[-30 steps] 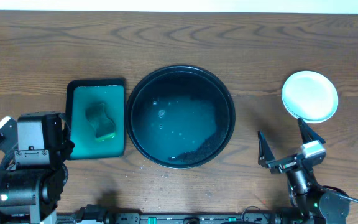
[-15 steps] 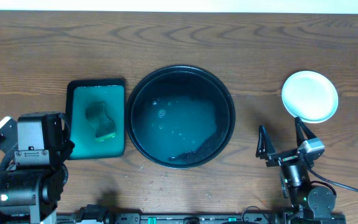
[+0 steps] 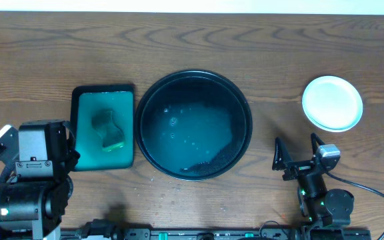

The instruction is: Clean dirty plates on tray and stack at the side

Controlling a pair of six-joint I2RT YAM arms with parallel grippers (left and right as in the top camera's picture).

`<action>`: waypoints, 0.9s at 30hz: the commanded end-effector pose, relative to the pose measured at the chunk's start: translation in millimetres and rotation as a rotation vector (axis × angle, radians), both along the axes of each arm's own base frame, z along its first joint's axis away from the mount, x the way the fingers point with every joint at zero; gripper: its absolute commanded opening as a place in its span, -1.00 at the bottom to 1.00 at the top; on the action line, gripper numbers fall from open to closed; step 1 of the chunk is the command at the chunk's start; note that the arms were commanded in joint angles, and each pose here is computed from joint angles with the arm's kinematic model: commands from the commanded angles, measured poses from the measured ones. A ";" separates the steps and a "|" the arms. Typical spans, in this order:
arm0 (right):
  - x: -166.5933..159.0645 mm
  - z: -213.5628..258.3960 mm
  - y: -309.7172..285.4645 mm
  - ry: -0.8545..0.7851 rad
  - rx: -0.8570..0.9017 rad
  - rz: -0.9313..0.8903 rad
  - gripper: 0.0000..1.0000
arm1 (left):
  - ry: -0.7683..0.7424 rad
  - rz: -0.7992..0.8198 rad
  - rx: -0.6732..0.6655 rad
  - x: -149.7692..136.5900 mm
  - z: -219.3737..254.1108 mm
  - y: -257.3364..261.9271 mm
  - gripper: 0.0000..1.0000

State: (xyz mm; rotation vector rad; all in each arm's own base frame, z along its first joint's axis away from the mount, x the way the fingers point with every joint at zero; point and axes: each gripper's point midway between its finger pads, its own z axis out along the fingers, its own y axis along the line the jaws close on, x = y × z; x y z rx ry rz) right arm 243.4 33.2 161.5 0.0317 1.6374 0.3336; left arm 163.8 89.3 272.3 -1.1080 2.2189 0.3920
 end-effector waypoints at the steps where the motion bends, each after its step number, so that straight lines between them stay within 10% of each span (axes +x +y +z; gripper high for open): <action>1: -0.2 -1.1 -0.1 -0.010 -0.063 -0.001 0.99 | 0.006 0.018 0.015 -1.0 0.5 3.7 0.59; 27: 1.0 -1.8 -7.6 0.004 -0.008 -0.048 0.98 | 0.006 0.018 0.015 -1.0 0.5 3.7 0.60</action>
